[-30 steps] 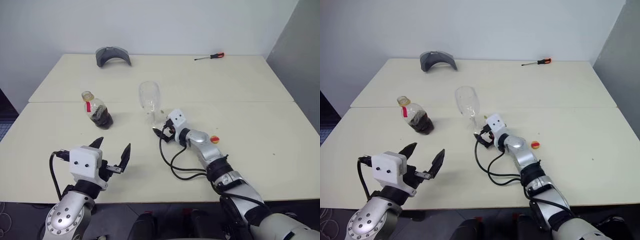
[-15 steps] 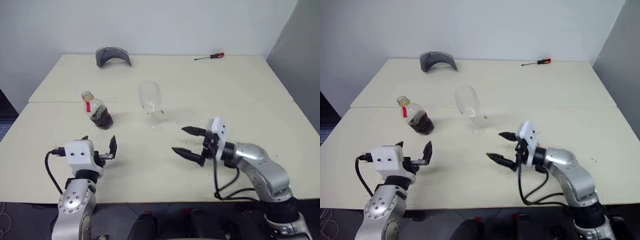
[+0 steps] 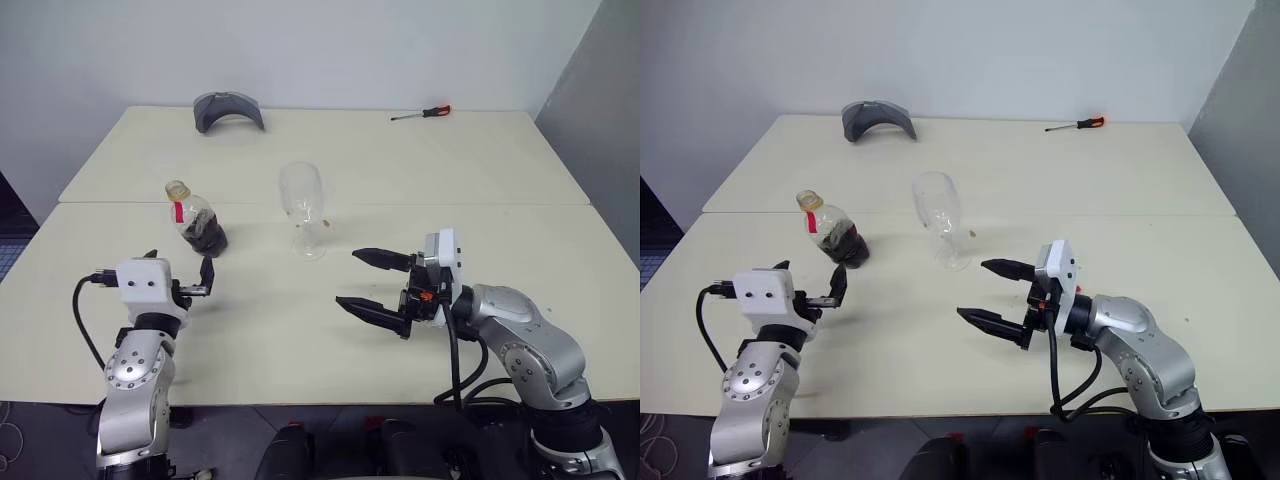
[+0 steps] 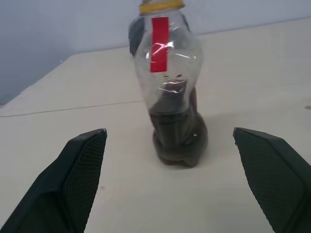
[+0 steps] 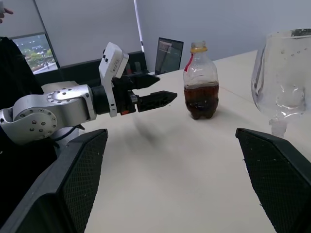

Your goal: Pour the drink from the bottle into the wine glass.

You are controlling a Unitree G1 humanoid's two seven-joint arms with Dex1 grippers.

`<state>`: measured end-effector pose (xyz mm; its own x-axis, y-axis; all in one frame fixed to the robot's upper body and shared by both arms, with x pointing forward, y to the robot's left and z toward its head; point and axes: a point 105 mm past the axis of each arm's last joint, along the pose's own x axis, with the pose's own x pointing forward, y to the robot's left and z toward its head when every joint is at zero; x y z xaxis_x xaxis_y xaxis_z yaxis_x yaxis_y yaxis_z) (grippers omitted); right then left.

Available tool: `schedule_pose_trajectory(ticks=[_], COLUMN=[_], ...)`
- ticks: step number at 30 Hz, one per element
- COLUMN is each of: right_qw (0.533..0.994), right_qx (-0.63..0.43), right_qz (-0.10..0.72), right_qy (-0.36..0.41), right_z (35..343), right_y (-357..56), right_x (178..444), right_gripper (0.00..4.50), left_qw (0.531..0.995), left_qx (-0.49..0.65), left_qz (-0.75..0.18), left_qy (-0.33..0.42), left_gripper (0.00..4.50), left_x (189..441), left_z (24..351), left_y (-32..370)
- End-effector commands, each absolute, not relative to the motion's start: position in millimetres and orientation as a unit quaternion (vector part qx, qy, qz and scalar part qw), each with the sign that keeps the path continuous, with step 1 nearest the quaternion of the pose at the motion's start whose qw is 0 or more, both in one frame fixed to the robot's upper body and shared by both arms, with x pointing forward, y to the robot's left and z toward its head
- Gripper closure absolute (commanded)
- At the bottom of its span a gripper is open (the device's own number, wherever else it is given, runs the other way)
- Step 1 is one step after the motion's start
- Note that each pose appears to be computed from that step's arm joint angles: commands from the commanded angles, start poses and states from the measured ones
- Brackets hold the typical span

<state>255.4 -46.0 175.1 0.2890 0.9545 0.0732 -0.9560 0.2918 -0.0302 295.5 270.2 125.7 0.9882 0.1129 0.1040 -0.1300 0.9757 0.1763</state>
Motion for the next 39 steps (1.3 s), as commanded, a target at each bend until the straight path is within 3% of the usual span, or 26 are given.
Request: schedule_pose_trajectory(ticks=[1, 14, 39], right_qw=[0.799, 0.809, 0.834], right_qx=[0.011, 0.010, -0.001], right_qz=[0.598, 0.584, 0.547], right_qy=[-0.060, -0.066, -0.063], right_z=[184.8, 191.1, 196.8], right_y=[-40.7, -39.2, -52.1], right_x=[257.0, 261.0, 258.8], right_gripper=[0.01, 0.01, 0.01], left_qw=[0.993, 0.995, 0.994], left_qx=[0.086, 0.073, 0.070], left_qz=[0.044, -0.010, -0.028], left_qy=[-0.072, -0.066, -0.074], left_gripper=[0.00, 0.00, 0.00], left_x=[300.7, 333.4, 395.2], left_z=[141.4, 148.7, 150.1], left_y=[274.1, 276.3, 271.9])
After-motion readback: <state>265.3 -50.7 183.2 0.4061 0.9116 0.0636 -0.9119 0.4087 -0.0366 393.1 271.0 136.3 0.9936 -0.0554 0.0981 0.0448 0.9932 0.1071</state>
